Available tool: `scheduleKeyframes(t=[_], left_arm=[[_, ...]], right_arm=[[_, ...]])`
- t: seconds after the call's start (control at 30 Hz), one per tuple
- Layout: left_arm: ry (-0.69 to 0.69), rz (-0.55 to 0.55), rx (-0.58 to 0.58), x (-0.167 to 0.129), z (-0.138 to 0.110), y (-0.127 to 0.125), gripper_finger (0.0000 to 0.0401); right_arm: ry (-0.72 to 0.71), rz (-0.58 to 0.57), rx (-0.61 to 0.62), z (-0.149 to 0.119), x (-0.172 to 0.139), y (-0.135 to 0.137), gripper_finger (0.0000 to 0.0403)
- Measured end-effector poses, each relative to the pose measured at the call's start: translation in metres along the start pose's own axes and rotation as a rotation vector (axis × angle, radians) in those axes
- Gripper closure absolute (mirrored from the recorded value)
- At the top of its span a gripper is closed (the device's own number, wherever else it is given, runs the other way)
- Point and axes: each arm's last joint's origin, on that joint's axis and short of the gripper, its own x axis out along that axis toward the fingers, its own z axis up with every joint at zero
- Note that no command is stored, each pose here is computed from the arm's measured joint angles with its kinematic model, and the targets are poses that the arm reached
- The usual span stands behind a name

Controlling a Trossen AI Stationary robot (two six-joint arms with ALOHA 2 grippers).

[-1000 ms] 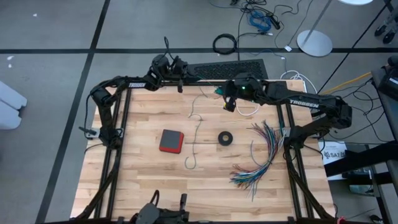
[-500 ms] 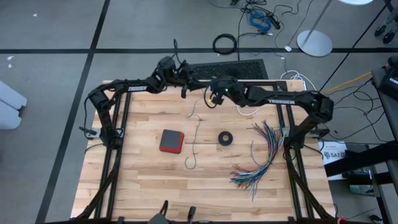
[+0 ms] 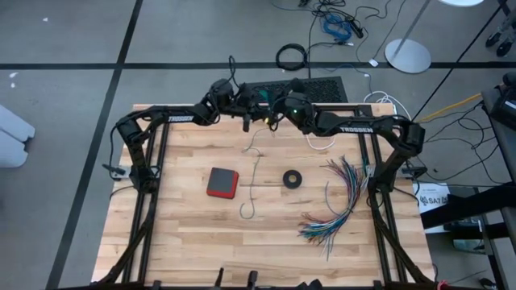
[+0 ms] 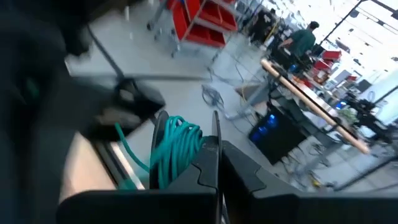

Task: Coiling cords
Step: Coil the green wire cable on the spool

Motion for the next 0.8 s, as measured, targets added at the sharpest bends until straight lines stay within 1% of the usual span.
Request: scheduleKeyframes(t=[0.3,0.4,0.5,0.67,0.8], left_arm=[[-0.077,0.211,0.020,0.006,0.002,-0.001,0.0401],[-0.151,0.225,0.046,0.005,0.009,-0.002,0.0401],[-0.192,0.230,0.069,0.005,0.013,-0.003,0.0395],[-0.203,0.225,0.110,0.004,0.016,-0.004,0.0371],[-0.214,0.215,0.156,-0.001,0.024,-0.009,0.0355]], right_arm=[[-0.130,0.006,0.168,0.010,0.003,-0.009,0.0403],[-0.160,0.007,0.228,0.012,0.004,-0.013,0.0403],[-0.207,0.021,0.278,0.015,0.004,-0.016,0.0403],[-0.256,0.004,0.319,0.020,0.003,-0.022,0.0403],[-0.289,0.028,0.375,0.023,0.001,-0.031,0.0403]])
